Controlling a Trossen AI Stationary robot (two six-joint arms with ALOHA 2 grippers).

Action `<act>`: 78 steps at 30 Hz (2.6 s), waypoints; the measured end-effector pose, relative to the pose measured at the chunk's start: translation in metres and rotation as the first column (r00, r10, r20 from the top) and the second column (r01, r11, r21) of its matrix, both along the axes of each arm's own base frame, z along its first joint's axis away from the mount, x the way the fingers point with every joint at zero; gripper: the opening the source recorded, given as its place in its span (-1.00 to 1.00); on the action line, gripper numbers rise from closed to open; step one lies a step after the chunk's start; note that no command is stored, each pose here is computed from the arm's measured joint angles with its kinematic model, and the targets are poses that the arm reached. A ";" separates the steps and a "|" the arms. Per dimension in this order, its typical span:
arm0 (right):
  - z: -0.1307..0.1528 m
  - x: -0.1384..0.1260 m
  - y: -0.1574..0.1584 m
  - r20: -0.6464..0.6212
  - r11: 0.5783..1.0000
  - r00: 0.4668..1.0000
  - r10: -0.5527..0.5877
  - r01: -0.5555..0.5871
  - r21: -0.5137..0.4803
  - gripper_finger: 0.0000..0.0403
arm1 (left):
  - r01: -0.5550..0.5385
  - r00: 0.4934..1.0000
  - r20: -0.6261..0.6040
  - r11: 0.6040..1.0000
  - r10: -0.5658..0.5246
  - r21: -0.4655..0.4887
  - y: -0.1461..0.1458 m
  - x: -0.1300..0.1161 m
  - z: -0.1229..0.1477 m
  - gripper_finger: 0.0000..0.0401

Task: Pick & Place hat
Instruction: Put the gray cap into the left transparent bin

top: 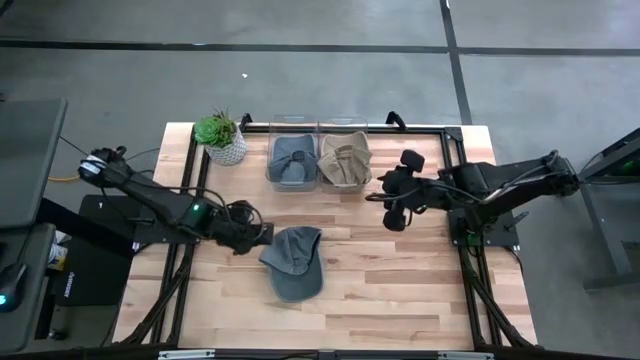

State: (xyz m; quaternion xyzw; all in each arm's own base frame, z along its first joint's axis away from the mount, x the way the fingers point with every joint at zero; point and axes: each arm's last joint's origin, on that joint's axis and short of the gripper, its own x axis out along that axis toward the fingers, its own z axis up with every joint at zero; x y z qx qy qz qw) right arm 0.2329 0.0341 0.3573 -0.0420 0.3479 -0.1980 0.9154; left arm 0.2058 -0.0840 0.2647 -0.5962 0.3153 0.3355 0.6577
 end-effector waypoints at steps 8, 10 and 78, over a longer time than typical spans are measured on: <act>0.006 0.004 0.013 0.142 0.985 0.989 -0.047 0.023 0.170 -0.10 | 0.140 0.989 -0.049 0.990 -0.139 0.024 -0.022 -0.011 -0.004 -1.00; 0.006 0.009 0.017 0.178 0.973 0.983 -0.051 0.009 0.229 -0.10 | 0.162 0.986 -0.052 0.986 -0.161 0.028 -0.029 -0.015 -0.005 -1.00; -0.166 0.215 0.151 -0.208 0.875 0.868 0.451 -0.384 0.295 -1.00 | 0.296 0.944 -0.241 0.895 -0.223 0.333 -0.038 0.018 -0.055 -1.00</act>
